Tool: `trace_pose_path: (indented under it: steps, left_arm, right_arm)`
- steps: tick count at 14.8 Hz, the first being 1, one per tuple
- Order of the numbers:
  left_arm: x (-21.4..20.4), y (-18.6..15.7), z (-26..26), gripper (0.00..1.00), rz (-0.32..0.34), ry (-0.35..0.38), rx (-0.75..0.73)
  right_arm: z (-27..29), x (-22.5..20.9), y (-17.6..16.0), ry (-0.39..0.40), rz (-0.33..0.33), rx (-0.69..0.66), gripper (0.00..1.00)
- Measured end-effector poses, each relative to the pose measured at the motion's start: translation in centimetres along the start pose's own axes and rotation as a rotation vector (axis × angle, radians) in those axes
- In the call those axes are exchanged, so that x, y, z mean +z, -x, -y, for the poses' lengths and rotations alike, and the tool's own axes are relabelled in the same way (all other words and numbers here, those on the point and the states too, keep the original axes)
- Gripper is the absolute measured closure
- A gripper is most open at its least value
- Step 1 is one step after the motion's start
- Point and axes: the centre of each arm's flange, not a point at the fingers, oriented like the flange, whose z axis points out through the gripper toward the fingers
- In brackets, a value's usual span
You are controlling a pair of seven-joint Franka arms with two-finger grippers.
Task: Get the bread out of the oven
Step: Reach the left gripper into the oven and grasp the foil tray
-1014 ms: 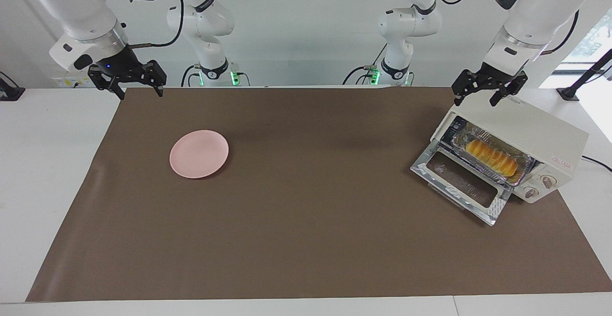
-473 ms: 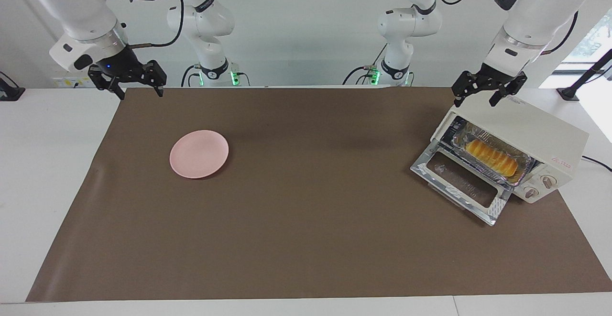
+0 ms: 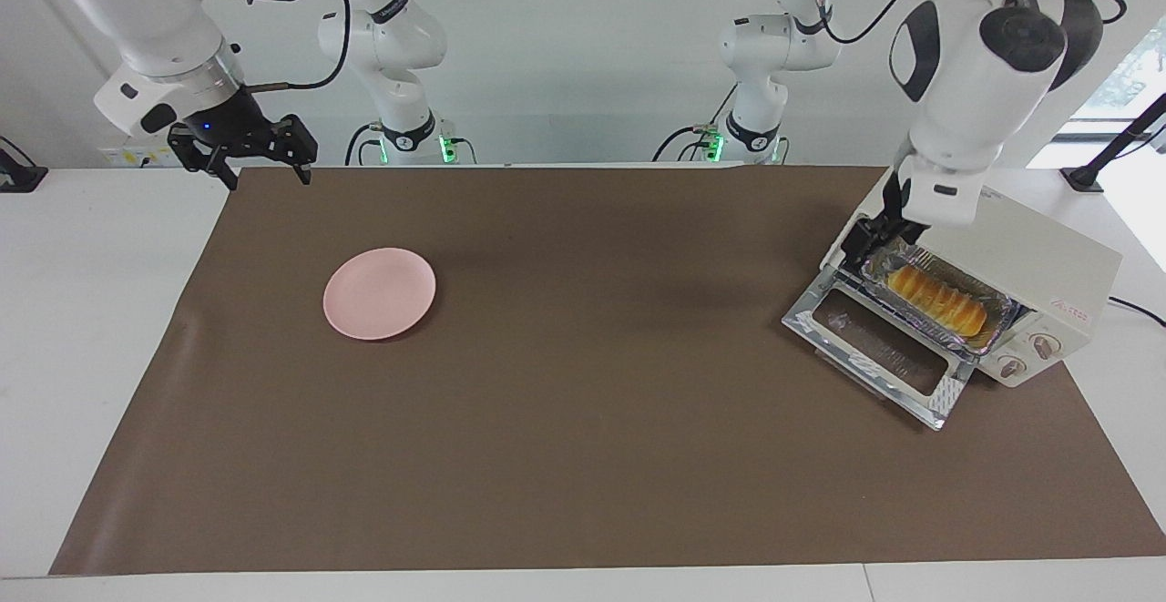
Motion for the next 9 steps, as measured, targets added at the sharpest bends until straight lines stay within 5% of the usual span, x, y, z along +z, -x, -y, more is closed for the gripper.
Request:
trace_pose_path:
  steps: [4, 9]
  left_arm:
    - [7.2, -2.9, 3.4, 0.0, 0.003, -0.039, -0.093]
    - [11.2, -3.3, 5.5, 0.0, -0.013, -0.051, -0.17]
  right_arm:
    - [0.0, 0.0, 0.0, 0.0, 0.0, 0.0, 0.0]
    - [0.0, 0.0, 0.0, 0.0, 0.0, 0.0, 0.0]
